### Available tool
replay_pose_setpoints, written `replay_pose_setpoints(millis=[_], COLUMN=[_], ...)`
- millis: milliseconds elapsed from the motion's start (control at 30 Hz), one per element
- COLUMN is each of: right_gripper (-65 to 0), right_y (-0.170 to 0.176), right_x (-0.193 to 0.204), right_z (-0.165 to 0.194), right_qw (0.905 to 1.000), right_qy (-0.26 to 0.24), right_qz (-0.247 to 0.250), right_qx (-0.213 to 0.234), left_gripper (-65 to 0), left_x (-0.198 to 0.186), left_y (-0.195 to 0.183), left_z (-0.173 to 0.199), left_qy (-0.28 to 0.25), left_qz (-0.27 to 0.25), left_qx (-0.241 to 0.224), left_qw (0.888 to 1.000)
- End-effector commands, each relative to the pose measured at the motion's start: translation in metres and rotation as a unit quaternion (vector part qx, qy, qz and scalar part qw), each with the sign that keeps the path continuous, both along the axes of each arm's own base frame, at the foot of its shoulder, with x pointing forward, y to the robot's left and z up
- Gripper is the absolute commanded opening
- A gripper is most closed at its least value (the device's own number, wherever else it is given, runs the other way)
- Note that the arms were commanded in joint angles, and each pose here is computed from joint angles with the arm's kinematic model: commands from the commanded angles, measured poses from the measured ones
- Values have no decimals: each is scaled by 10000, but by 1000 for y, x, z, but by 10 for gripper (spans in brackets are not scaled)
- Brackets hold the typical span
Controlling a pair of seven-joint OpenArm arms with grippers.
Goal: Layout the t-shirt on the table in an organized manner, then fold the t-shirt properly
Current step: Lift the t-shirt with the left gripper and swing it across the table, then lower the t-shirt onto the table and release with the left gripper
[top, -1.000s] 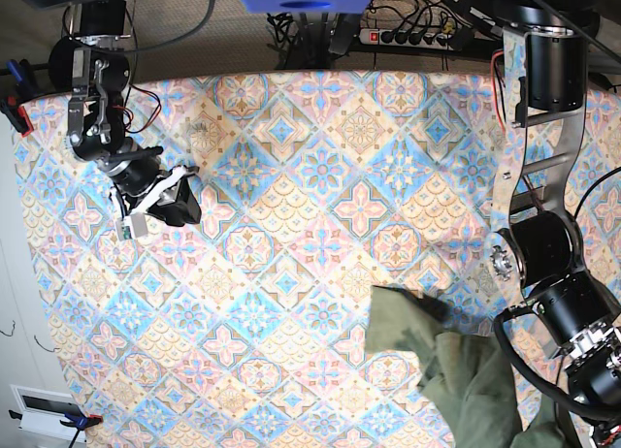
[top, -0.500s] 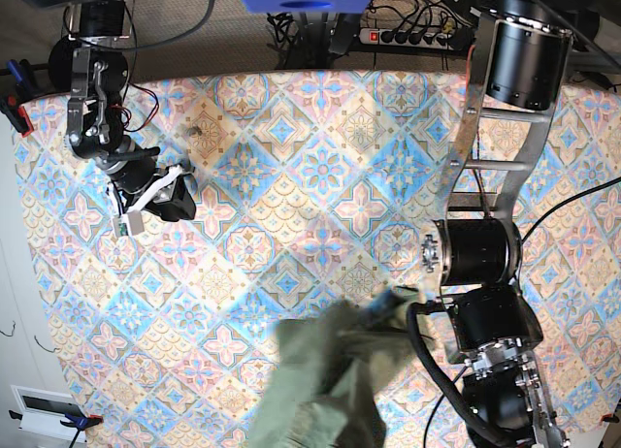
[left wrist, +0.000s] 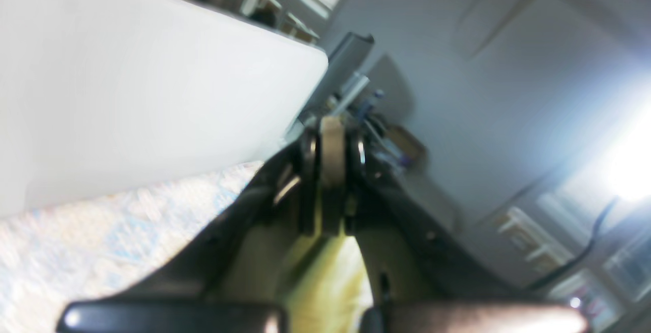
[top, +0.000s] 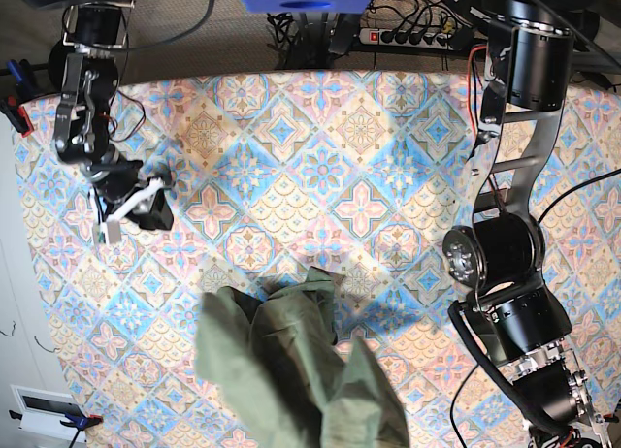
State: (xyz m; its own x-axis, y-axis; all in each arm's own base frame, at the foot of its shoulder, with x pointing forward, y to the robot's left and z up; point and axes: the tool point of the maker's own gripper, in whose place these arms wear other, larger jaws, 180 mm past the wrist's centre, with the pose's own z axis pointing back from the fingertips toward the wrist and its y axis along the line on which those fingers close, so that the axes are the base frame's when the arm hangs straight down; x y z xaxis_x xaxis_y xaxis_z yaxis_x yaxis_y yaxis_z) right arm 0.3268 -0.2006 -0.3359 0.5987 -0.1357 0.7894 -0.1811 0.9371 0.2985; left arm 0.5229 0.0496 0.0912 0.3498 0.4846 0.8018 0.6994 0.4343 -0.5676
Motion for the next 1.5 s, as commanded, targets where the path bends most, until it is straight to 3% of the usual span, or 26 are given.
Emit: replay_pose_setpoints(millis=[0,200,333,600,700,900,1000,1100,1267,1467], right_gripper=[-470,-470,-470,-470,-470,-470,-470,-470,-470,-470], right_y=[0,0,-5,-9,-9,-9,-9,-8,-8,-8], right_x=[17,19,17,17,17,17,16,16,16,16], right_z=[29,31,18,13,14,14,13,13,12,13], right_qw=[9987,9986,9993,9994,9994,9994,9994,9994,9995,9995], right_qy=[-505,-529,-342,-287,-311,-310,-295,-299,-283,-289], right_qz=[26,25,-55,-117,-115,-112,-112,-105,-104,-98], right_qx=[59,59,99,123,118,117,116,117,121,118], left_gripper=[-650,-650,-650,-650,-650,-650,-650,-650,-650,-650], left_x=[-9,4,-1,-5,0,-1,-3,-11,-9,-20], left_y=[-5,-15,-31,-75,-94,-112,-126,-137,-148,-152], left_z=[36,15,25,14,-7,-20,-18,-5,-127,-228], left_qy=[-391,49,-84,184,534,570,380,-128,514,1026], left_qz=[-143,-386,-669,-1126,-1266,-1201,-1128,-914,-641,-423], left_qx=[-251,-423,-779,-820,-672,-106,159,608,1188,1545], left_qw=[9988,9983,9947,9901,9882,9911,9928,9939,9895,9817])
